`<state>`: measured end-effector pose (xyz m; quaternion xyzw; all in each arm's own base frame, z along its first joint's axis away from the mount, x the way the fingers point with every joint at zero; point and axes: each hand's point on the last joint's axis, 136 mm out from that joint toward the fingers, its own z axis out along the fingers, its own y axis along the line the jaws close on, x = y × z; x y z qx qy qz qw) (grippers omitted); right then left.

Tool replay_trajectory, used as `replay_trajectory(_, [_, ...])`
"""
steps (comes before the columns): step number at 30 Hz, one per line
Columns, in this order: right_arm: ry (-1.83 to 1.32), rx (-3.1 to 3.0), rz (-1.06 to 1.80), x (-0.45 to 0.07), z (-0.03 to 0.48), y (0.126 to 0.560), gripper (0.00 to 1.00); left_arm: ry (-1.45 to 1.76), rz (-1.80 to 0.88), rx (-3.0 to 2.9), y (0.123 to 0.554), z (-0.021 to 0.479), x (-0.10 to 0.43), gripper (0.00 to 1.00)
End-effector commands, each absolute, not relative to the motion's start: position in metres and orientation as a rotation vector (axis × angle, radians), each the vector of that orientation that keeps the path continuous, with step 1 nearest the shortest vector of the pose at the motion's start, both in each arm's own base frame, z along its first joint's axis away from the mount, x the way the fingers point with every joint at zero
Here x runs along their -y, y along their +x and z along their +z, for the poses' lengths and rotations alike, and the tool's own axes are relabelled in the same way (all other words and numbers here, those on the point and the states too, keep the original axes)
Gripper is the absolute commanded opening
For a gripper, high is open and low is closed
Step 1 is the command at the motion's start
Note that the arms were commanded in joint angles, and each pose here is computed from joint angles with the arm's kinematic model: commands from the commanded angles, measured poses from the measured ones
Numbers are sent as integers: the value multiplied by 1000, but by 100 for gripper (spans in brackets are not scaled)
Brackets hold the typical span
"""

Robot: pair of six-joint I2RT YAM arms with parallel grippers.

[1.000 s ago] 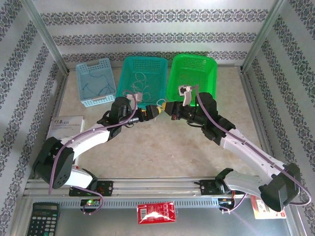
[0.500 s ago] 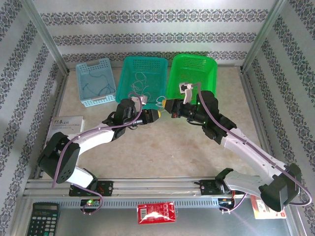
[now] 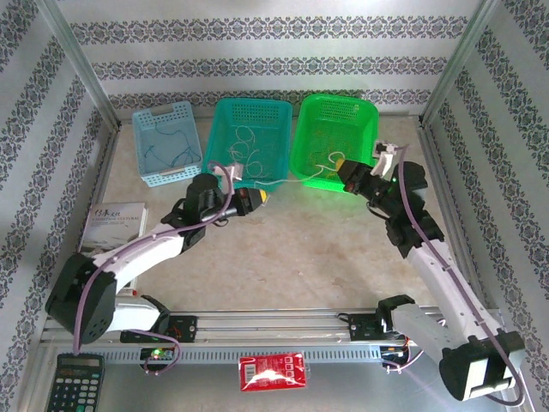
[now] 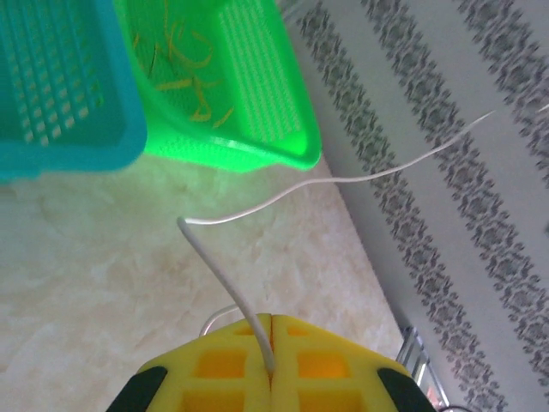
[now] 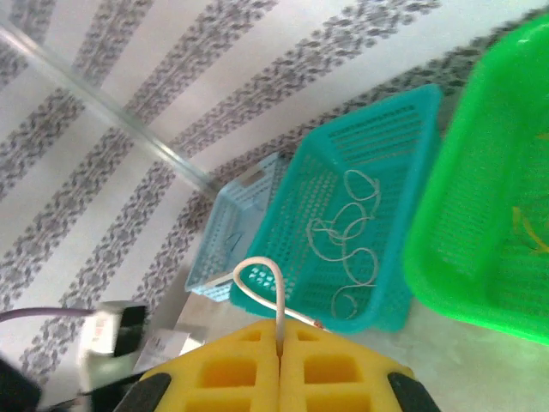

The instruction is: Untangle the cables

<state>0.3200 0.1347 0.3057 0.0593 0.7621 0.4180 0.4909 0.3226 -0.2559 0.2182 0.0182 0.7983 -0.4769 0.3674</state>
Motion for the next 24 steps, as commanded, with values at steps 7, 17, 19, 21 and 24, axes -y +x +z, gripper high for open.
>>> replay_trajectory(7, [238,-2017,1036,-128,219,309,0,-71,-1150,-1755,352,334,172,0])
replay_trajectory(17, [129,-2137,1110,-181,177,280,4,25,-1105,-1656,400,404,178,0])
replay_trajectory(19, [119,-2135,1122,-185,178,278,15,40,-1095,-1656,412,409,181,0])
replay_trajectory(21, [116,-2126,1128,-186,182,277,30,60,-1085,-1656,422,416,184,0])
replay_trajectory(24, [103,-2112,1127,-185,190,276,51,76,-1063,-1664,440,419,188,0])
